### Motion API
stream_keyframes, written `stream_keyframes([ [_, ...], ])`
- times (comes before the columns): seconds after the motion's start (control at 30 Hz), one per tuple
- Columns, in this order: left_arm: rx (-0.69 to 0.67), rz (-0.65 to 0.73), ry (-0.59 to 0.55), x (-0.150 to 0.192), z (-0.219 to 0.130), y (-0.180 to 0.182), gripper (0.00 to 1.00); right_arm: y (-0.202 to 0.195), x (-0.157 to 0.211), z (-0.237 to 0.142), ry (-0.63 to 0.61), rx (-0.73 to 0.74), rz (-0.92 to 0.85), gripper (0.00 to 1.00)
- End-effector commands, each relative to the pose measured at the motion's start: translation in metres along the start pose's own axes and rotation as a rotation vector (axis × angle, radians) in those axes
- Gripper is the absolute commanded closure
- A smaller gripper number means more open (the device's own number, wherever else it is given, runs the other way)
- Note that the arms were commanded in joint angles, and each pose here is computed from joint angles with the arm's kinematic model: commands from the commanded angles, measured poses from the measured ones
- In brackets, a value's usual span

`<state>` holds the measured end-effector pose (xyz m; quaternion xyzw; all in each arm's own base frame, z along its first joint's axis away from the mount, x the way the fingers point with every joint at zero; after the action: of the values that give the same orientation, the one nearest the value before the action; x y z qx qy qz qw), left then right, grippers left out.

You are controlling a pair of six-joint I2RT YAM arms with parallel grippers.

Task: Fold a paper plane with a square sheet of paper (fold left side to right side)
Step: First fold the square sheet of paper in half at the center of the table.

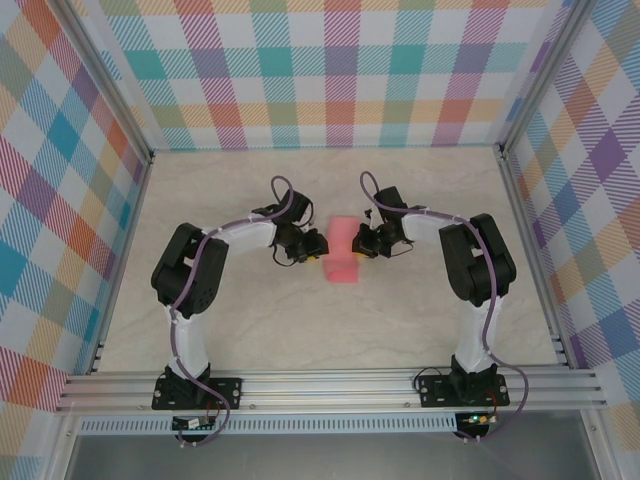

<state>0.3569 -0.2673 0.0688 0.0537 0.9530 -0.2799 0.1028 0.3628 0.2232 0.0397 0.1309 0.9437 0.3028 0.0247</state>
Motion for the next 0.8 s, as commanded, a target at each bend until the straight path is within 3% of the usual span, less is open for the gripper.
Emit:
stream_keyframes([
  [0.0, 0.100, 0.062, -0.033, -0.006, -0.018, -0.024, 0.72, -0.041, 0.021, 0.021, 0.076, 0.170, 0.041, 0.94],
  [0.27, 0.177, 0.101, 0.002, -0.023, 0.014, -0.051, 0.76, -0.042, 0.022, 0.022, 0.078, 0.183, 0.037, 0.94],
  [0.77, 0.011, 0.068, 0.053, -0.031, 0.046, -0.002, 0.75, -0.047, 0.024, 0.022, 0.083, 0.210, 0.036, 0.94],
])
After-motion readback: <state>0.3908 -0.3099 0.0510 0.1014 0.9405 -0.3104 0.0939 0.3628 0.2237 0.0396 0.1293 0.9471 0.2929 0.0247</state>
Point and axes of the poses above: each hand's point on the last joint's axis, 136 mm out from that joint toward the fingers, its own z axis out along the fingers, its own y axis along the line the jaws close on, x = y × z, the point moved 3 cm from there along -z, back along the fingers, and after that the axes turned 11 degrees about z, right-handed, at the moved point
